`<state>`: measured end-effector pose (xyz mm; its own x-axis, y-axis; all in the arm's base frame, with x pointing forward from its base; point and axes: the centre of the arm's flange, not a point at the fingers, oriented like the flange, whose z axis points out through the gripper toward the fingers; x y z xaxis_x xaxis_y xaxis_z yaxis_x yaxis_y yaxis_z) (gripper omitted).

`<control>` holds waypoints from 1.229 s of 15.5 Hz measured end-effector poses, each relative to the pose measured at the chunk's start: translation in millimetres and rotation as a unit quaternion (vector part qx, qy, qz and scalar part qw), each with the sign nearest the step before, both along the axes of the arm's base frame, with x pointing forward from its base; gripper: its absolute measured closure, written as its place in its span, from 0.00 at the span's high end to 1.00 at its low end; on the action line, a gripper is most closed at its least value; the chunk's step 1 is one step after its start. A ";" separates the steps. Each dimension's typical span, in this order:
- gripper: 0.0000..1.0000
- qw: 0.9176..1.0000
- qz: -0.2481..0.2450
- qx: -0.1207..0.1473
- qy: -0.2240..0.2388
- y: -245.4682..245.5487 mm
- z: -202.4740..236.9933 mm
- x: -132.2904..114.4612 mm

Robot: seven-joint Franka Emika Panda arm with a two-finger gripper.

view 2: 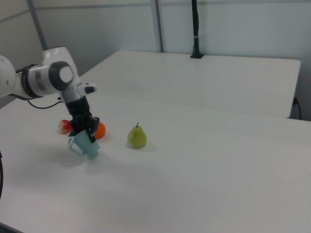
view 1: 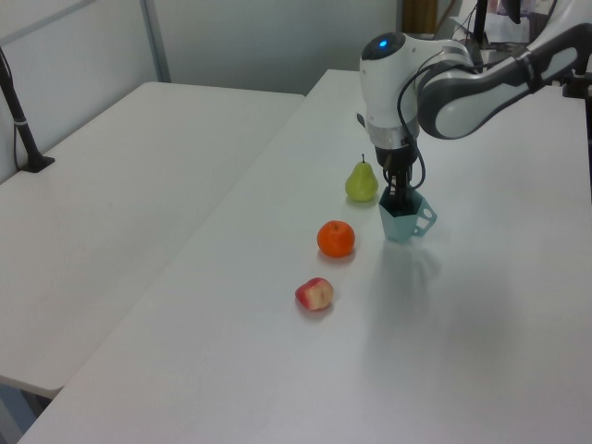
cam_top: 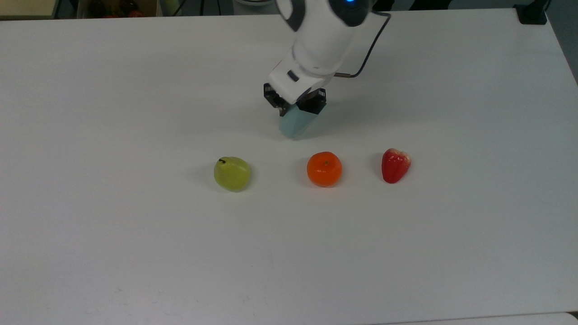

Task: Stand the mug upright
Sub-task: 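Rotate the held mug upward so its base rests on the table, then open the gripper and lift it up away from the upright mug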

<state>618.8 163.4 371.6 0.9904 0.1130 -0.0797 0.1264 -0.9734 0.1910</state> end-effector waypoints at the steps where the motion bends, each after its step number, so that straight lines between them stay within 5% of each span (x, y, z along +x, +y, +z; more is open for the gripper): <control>1: 0.11 1.000 0.007 0.030 0.005 -7.0 -2.6 3.2; 4: 0.10 0.995 0.034 0.088 0.020 -25.0 -4.3 8.8; 9: 0.17 0.993 0.051 0.098 0.036 -24.7 -17.6 7.1; 17: 0.92 0.993 0.049 0.092 0.049 -26.5 17.0 3.6; 19: 1.00 0.994 0.050 0.089 0.036 -28.2 51.2 -0.2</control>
<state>618.7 135.2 422.8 0.9660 0.2287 -0.1203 0.2308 -0.9730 0.0040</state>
